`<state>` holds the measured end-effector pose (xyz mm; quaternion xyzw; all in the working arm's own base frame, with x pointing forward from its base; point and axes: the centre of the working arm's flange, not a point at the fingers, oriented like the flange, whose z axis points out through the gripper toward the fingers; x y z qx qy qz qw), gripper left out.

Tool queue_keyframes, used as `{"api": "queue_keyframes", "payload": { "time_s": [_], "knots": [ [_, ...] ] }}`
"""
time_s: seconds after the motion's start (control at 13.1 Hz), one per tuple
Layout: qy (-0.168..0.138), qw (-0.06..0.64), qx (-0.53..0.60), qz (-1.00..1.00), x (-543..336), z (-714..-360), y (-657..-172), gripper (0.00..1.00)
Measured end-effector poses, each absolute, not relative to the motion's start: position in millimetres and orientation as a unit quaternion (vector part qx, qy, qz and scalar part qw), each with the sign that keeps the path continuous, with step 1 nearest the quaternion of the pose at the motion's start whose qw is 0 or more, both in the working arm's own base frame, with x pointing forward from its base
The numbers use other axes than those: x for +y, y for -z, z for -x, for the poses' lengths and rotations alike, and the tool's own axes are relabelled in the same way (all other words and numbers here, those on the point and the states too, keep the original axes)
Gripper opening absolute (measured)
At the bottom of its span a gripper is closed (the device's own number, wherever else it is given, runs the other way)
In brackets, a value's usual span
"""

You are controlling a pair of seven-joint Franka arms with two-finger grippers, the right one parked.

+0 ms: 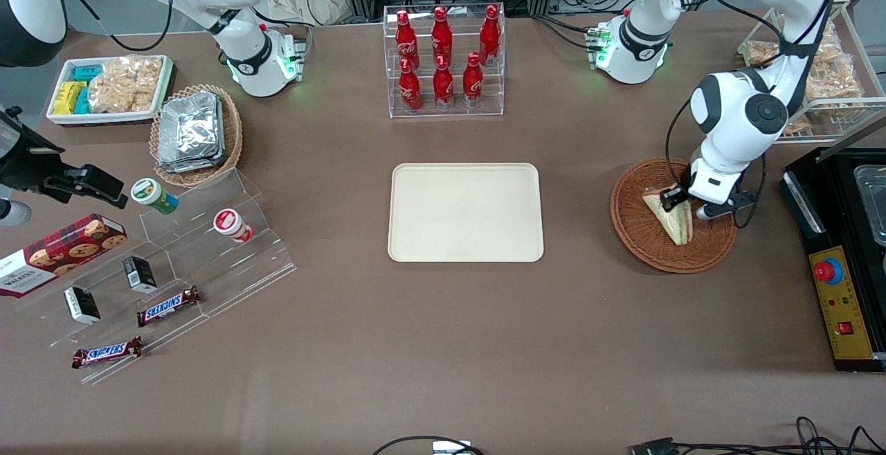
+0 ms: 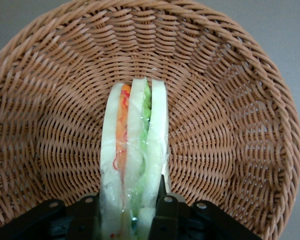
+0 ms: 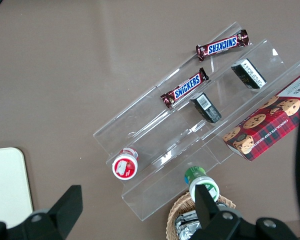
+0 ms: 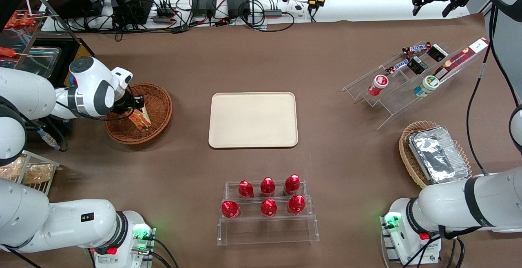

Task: Place sandwich from basket to tray
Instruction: 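Close the left gripper on the sandwich's wrapped edge, then lift the sandwich out of the basket with the left gripper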

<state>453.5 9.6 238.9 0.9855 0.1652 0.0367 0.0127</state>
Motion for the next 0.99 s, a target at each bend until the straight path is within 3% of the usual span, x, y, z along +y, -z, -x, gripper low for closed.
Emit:
{"api": "queue_keyframes", "payload": {
  "time_s": [0.15,0.38,0.76,0.99],
  "knots": [
    [-0.04,0.012,0.169,-0.985,9.8,-456.6,-250.5,0.3],
    [-0.016,0.006,0.168,-0.986,9.5,-464.2,-300.1,0.28],
    [0.028,-0.006,0.162,-0.986,3.4,-486.8,-476.8,0.19],
    [0.031,-0.011,0.161,-0.986,-29.3,-496.8,-568.1,0.19]
  ]
}}
